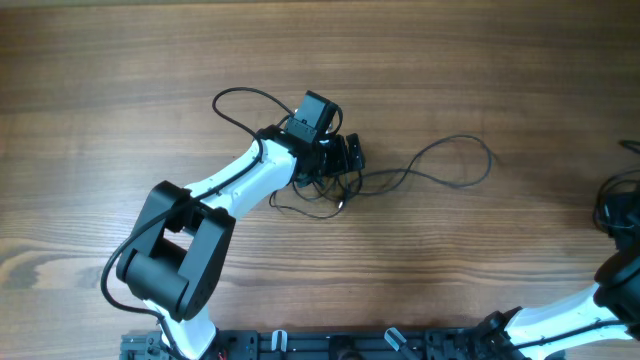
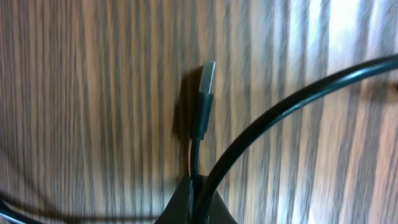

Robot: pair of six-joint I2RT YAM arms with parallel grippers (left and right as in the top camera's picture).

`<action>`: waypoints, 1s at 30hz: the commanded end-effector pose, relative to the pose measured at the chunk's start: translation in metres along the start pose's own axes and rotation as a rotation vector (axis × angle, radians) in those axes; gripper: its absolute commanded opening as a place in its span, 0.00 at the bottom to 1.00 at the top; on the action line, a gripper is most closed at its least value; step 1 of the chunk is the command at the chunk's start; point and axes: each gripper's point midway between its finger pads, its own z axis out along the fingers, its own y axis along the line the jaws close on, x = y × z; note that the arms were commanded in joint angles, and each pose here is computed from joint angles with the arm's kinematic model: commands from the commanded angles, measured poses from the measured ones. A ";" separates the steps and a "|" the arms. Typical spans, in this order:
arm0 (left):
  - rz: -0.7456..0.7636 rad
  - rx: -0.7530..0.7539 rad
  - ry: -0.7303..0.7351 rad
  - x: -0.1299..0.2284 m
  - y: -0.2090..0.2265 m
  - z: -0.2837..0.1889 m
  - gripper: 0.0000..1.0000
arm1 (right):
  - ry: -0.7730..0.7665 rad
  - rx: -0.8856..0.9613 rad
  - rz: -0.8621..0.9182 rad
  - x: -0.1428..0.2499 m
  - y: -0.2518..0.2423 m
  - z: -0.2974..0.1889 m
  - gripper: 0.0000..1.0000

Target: Untangle cables

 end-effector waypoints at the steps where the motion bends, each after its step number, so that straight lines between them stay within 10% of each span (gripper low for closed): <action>1: 0.019 -0.016 -0.001 0.000 0.003 0.003 1.00 | 0.097 -0.016 -0.106 0.033 0.011 0.000 0.04; 6: 0.019 -0.016 -0.001 0.000 0.003 0.003 1.00 | 0.029 0.030 -0.212 0.034 0.015 -0.015 0.04; 19: 0.019 -0.016 -0.002 0.000 0.003 0.003 1.00 | -0.698 -0.031 -0.298 -0.128 0.044 -0.125 0.05; 30: 0.019 -0.016 -0.002 0.000 0.003 0.003 1.00 | -0.709 -0.171 -0.221 -0.170 0.047 -0.061 0.09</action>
